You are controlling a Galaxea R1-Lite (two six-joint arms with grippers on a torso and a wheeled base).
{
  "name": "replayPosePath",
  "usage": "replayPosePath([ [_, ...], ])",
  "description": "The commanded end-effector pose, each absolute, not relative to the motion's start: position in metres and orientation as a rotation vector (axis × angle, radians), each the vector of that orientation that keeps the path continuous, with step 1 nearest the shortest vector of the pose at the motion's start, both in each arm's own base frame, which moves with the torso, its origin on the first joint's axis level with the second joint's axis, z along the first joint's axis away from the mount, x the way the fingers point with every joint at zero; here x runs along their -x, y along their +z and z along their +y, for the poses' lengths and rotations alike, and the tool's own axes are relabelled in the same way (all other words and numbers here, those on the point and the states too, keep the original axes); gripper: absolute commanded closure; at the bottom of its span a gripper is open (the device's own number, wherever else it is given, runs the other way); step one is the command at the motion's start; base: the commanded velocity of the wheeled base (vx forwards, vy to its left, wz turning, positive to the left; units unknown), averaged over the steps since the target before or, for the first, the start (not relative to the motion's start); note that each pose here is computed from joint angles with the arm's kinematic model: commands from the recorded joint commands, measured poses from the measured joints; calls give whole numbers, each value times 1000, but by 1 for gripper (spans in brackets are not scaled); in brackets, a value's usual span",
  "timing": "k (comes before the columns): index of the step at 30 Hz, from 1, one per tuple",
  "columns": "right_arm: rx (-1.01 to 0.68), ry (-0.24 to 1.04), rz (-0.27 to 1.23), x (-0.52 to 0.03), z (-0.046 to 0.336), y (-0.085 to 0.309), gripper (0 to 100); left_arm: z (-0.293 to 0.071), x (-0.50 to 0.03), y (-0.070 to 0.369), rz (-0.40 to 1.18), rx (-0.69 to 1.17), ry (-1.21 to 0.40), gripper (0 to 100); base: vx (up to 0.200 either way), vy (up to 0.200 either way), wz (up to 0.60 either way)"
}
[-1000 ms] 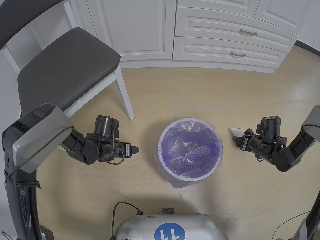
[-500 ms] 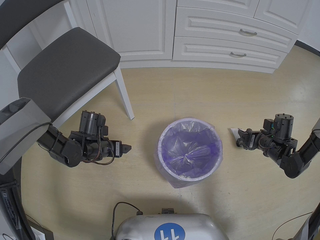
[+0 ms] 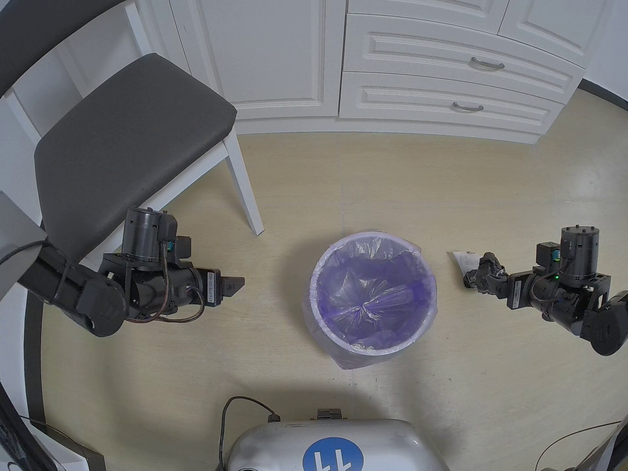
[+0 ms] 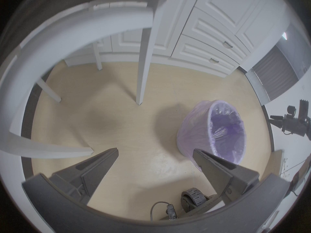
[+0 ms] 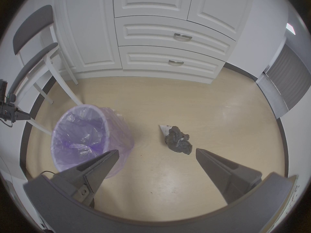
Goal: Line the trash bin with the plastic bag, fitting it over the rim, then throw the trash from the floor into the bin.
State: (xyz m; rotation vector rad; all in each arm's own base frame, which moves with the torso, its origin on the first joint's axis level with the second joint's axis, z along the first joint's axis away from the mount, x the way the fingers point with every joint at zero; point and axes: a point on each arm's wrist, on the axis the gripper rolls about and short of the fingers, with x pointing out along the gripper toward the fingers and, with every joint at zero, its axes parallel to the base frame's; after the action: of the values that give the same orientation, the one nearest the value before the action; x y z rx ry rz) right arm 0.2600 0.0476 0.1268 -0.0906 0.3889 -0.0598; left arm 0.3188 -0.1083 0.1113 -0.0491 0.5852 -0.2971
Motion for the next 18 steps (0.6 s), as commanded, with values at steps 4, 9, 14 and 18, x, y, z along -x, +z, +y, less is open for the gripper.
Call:
replayPosePath([
  [4,51,-64,273,-229,41,177,0,-105,-281,156,461,14,-347,0,0,0,0],
  [9,-86,-45,179,-233,43,206,0,-107,-256,174,391,7,-343,0,0,0,0],
  [14,-39,-59,221,-228,39,195,0,-111,-231,186,346,28,-371,0,0,0,0],
  [18,53,-62,225,-205,31,193,0,-110,-215,192,323,39,-396,0,0,0,0],
])
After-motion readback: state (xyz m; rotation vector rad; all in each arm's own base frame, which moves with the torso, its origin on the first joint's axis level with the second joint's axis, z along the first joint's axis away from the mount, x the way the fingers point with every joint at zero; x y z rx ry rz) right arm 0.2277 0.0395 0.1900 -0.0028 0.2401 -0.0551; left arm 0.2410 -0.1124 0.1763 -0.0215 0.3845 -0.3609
